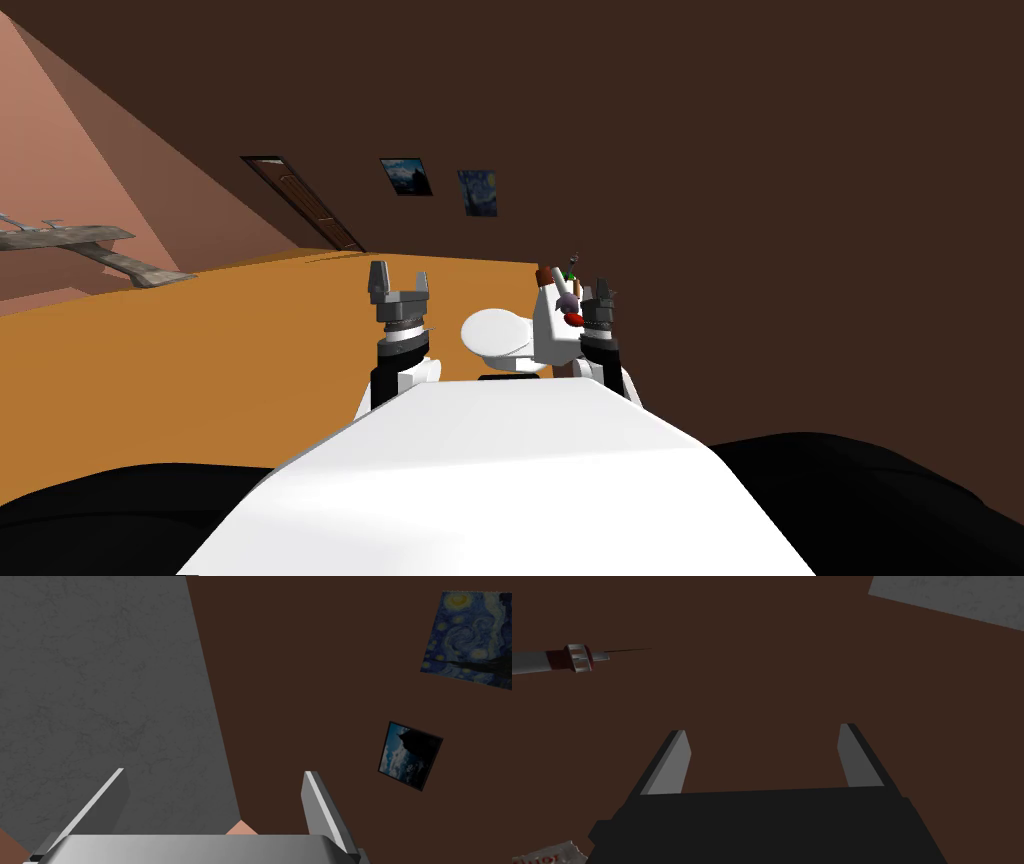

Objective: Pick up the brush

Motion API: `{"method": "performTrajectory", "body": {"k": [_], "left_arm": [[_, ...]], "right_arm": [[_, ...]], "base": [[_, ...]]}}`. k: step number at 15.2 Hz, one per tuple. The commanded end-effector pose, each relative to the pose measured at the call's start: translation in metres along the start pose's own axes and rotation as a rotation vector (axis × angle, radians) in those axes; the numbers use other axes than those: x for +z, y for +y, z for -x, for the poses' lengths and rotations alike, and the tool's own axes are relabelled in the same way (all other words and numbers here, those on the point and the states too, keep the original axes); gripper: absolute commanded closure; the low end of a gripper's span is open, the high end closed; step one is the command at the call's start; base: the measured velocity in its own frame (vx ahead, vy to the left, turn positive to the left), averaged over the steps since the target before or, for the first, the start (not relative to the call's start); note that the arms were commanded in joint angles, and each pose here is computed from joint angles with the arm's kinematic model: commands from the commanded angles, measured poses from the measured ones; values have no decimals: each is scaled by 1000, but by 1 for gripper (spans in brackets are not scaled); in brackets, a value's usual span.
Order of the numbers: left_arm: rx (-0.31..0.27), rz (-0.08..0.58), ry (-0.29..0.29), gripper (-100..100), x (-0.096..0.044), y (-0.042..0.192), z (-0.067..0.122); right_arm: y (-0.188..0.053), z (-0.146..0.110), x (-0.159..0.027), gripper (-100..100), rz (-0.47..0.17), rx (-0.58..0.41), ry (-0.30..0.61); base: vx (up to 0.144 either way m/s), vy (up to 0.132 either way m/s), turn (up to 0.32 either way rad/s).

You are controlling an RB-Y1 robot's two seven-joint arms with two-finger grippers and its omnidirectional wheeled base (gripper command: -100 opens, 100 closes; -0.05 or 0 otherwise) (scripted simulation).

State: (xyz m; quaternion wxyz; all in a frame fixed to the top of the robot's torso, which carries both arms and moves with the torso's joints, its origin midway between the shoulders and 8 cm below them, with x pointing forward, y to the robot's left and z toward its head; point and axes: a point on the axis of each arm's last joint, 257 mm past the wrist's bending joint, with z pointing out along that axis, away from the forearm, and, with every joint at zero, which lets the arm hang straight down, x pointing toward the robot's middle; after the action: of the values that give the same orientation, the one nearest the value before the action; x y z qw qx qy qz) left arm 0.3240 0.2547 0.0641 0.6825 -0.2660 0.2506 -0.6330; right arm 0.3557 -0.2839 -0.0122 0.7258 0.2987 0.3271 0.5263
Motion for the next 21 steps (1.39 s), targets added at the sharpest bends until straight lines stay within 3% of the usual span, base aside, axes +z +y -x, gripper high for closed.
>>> {"method": "performTrajectory", "body": {"k": [1, 21], "left_arm": [[0, 0, 0, 0, 0, 0, 0], [0, 0, 0, 0, 0, 0, 0]], "right_arm": [[-2, -3, -2, -100, -2, -22, 37], [-50, -11, -36, -100, -80, -303, 436]], "base": [[3, 7, 0], [13, 33, -4]]}}
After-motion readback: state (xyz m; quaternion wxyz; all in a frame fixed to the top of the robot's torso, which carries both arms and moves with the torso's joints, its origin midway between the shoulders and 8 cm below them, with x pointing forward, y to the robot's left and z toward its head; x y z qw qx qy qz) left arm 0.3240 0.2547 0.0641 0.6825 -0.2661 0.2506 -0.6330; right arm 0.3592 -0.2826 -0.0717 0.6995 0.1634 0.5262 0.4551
